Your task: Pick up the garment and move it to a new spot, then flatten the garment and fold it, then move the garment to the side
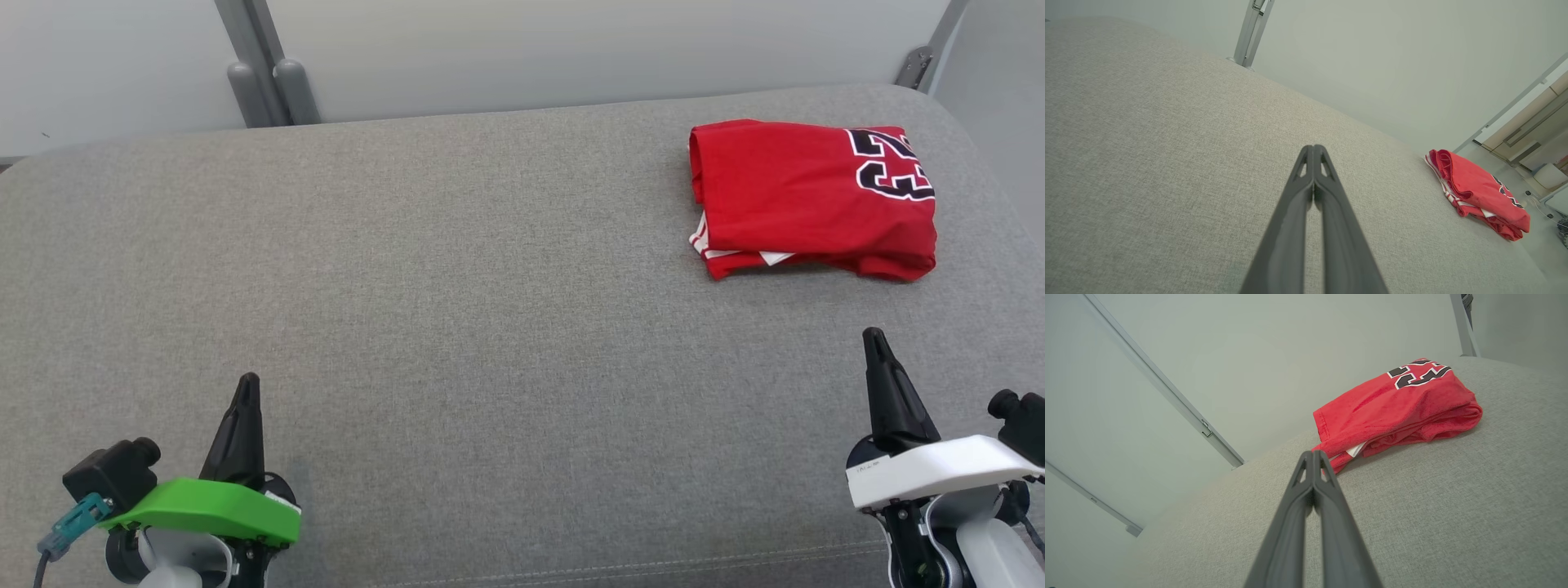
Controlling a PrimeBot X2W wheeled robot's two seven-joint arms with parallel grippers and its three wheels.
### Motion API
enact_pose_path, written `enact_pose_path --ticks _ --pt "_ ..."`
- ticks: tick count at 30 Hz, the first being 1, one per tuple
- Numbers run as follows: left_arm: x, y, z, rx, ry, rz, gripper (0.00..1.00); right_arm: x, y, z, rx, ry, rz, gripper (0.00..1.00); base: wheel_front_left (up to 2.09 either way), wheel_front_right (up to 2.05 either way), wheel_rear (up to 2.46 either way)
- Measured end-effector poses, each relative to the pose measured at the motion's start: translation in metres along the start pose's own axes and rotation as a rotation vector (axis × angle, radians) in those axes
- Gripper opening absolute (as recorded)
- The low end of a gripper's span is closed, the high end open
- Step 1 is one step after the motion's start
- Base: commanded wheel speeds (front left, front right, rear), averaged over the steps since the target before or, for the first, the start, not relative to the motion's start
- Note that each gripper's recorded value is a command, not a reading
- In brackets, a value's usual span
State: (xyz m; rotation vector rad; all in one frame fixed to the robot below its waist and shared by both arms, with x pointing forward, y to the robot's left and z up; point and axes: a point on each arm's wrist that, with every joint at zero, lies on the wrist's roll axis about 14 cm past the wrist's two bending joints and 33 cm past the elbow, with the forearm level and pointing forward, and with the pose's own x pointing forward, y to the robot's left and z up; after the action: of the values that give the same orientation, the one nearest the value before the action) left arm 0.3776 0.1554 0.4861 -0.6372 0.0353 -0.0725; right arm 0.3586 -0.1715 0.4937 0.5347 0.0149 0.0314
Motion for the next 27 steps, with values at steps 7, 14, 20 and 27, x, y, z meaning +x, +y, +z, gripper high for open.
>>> enact_pose_path --ticks 7,14,20,27 --pt "0.0 0.003 0.0 -0.086 0.005 0.02 0.0 0.0 -0.008 -0.001 0.079 0.015 -0.032 0.0 0.0 0.0 0.0" --pt "-0.001 0.008 0.001 -0.16 0.008 0.041 0.0 0.0 -0.014 -0.003 0.164 0.026 -0.055 0.0 0.0 0.0 0.0" --pt "-0.001 0.012 0.002 -0.225 0.01 0.057 0.0 0.001 -0.017 -0.003 0.24 0.029 -0.069 0.0 0.0 0.0 0.0" --pt "-0.002 0.015 0.001 -0.296 0.02 0.07 0.0 0.002 -0.021 -0.004 0.327 0.037 -0.088 0.0 0.0 0.0 0.0"
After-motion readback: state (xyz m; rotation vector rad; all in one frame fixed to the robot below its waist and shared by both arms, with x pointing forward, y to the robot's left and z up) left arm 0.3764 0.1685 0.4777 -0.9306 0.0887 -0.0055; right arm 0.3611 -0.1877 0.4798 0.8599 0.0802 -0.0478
